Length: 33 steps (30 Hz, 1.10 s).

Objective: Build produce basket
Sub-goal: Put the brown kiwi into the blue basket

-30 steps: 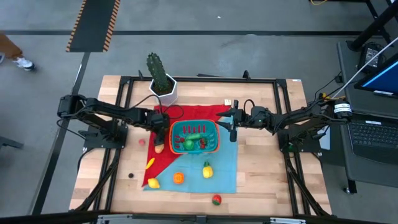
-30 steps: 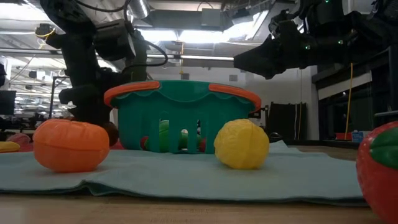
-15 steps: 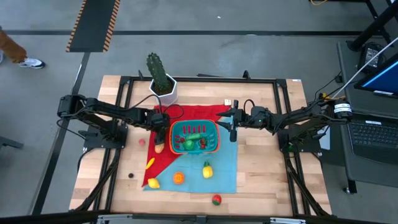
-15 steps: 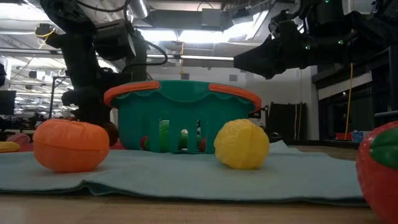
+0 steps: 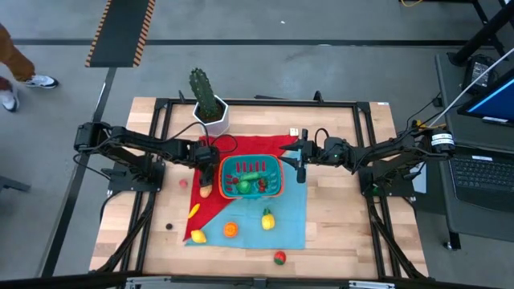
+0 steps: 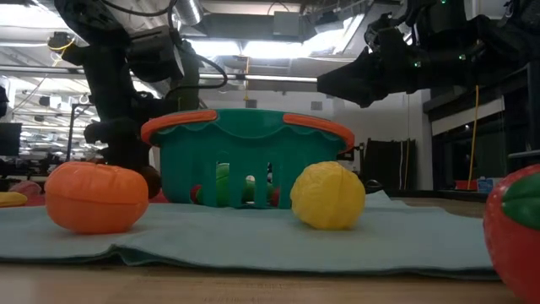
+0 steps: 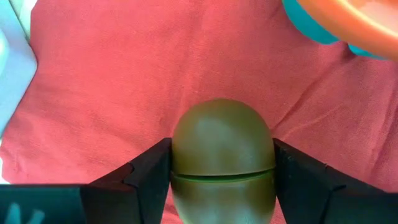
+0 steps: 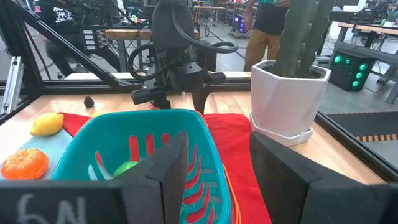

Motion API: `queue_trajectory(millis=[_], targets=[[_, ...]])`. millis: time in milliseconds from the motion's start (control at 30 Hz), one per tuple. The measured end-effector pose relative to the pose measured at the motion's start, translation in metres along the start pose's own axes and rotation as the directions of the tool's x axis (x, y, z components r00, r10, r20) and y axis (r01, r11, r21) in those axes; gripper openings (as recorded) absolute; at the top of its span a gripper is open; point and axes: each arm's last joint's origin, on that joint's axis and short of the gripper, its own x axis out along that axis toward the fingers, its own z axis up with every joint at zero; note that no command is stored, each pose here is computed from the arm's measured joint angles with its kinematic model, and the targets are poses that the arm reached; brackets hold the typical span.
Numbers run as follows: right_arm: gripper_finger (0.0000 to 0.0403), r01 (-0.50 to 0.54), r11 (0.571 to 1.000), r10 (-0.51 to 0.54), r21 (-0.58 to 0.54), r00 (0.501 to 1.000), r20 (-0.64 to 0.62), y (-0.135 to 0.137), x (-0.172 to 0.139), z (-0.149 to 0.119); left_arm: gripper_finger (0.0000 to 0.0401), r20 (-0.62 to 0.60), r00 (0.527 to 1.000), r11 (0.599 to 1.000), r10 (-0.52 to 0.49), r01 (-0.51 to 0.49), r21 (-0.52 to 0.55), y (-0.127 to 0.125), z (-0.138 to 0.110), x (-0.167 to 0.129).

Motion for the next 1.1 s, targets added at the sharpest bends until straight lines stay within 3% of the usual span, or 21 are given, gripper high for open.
queue_trajectory(millis=[333,700,900,1100], targets=[[0.0173,0.0,1.0,0.0,0.004,1.0,0.0,0.0,0.0,0.0,0.0228,-0.002,1.0,1.0,0.0,0.0,0.011,0.001,-0.001,-0.003],[0.0173,0.0,1.0,0.0,0.004,1.0,-0.002,0.0,0.0,0.0,0.0228,0.194,0.981,1.0,-0.027,0.028,0.002,0.01,-0.006,-0.052],[0.0173,0.0,1.0,0.0,0.003,1.0,-0.005,0.0,0.0,-0.001,0.0228,0.327,0.944,0.999,-0.033,0.035,-0.002,0.02,-0.019,-0.087],[0.0173,-0.001,1.0,0.001,0.003,1.0,-0.005,0.0,0.0,-0.001,0.0228,0.493,0.869,0.999,-0.043,0.049,0.001,0.027,-0.031,-0.117]])
